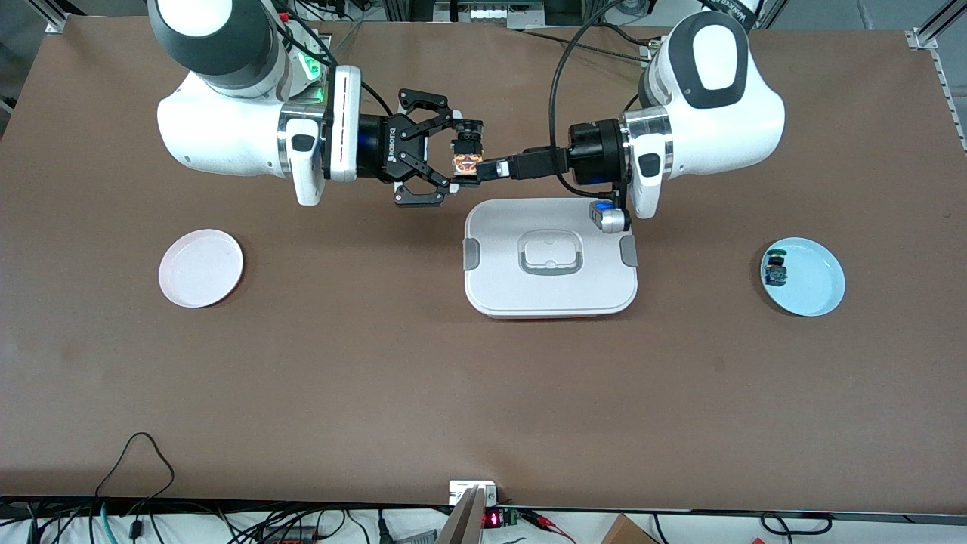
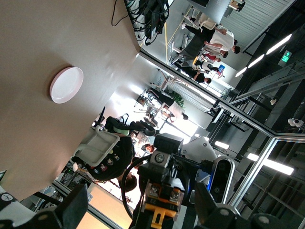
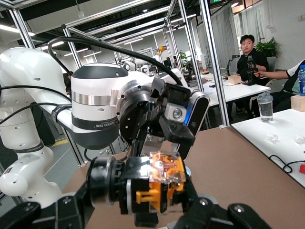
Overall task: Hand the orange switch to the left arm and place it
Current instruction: 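Bring the switch above the box toward the left gripper, grasp it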
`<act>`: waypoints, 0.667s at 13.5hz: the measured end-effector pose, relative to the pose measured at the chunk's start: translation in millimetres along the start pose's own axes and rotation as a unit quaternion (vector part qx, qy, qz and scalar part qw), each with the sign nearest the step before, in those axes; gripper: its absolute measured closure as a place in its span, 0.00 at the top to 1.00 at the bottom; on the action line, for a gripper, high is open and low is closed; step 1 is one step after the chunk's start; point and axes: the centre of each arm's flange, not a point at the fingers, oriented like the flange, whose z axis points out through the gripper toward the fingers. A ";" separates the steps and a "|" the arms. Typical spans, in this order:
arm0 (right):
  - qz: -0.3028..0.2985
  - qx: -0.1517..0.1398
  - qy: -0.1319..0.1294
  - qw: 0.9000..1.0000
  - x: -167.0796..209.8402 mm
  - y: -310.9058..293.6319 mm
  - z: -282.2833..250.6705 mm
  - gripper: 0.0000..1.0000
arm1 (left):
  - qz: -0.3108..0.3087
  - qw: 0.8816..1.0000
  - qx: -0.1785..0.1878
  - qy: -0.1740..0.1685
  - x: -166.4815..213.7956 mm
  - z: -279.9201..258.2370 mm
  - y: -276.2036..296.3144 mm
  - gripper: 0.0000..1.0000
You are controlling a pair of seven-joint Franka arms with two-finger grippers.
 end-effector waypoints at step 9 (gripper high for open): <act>0.002 0.003 -0.003 1.000 -6.2 -2.3 11.7 0.72 | 0.098 0.995 -0.012 0.022 -16.0 -3.7 23.3 0.99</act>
